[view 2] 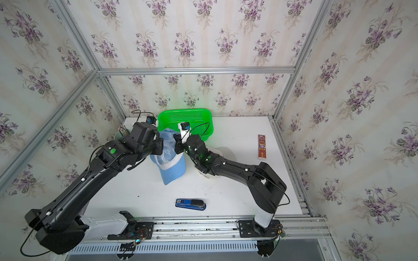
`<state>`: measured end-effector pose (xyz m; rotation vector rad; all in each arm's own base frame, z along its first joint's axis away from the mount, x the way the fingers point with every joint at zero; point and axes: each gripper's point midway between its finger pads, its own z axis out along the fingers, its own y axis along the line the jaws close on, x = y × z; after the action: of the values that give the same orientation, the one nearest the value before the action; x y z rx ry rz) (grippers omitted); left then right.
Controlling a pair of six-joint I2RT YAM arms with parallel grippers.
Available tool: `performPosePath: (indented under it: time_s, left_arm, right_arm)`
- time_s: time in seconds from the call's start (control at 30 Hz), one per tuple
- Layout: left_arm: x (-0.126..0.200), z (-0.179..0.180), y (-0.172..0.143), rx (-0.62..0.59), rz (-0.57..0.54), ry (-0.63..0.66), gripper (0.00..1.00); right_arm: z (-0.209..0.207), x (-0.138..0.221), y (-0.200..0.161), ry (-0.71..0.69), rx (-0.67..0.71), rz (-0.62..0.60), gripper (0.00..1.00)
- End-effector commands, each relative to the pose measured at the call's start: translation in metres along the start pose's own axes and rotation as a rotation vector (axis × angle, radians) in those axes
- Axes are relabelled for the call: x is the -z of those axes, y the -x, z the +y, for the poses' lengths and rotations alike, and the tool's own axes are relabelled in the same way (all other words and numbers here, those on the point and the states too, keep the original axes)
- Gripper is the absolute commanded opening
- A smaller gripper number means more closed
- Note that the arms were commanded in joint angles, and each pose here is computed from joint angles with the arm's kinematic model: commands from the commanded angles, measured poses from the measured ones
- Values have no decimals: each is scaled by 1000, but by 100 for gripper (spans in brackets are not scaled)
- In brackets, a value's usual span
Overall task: Turn the baseball cap inside out
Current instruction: Turn over the baseball cap.
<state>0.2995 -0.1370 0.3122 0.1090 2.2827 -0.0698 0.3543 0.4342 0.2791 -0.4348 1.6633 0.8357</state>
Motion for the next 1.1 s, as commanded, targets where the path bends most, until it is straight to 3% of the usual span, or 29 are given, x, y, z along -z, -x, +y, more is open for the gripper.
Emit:
performPosePath:
  time_s: [0.0,0.13,0.27,0.37,0.6,0.77,0.9,1.0,1.07]
  left_arm:
    - [4,-13,5,42,-30,-91,1]
    - [7,-24,9,73,-51,-176,2]
    - [1,-12,10,75,-54,-122,2]
    - [4,-2,14,100,-74,-98,1]
    - [3,-32,18,146,-47,-270,1]
    - [2,-41,16,159,-28,-317,1]
    - [2,-27,16,168,-28,-241,3]
    - [4,12,18,203,-71,-34,12]
    - [4,41,20,248,-114,103,12]
  right_arm:
    - [6,-26,12,37,-31,-36,0]
    - [3,-43,-1,50,-66,-32,0]
    - [18,-39,-3,124,-112,-16,4]
    - [15,-16,-4,125,-120,-37,6]
    - [34,-20,-10,221,-179,-75,8]
    - [44,-34,-9,276,-252,-113,18]
    - [36,-36,-6,232,-246,-104,36]
    - [27,-15,-2,231,-230,-84,47]
    - [24,3,-6,224,-183,-27,50]
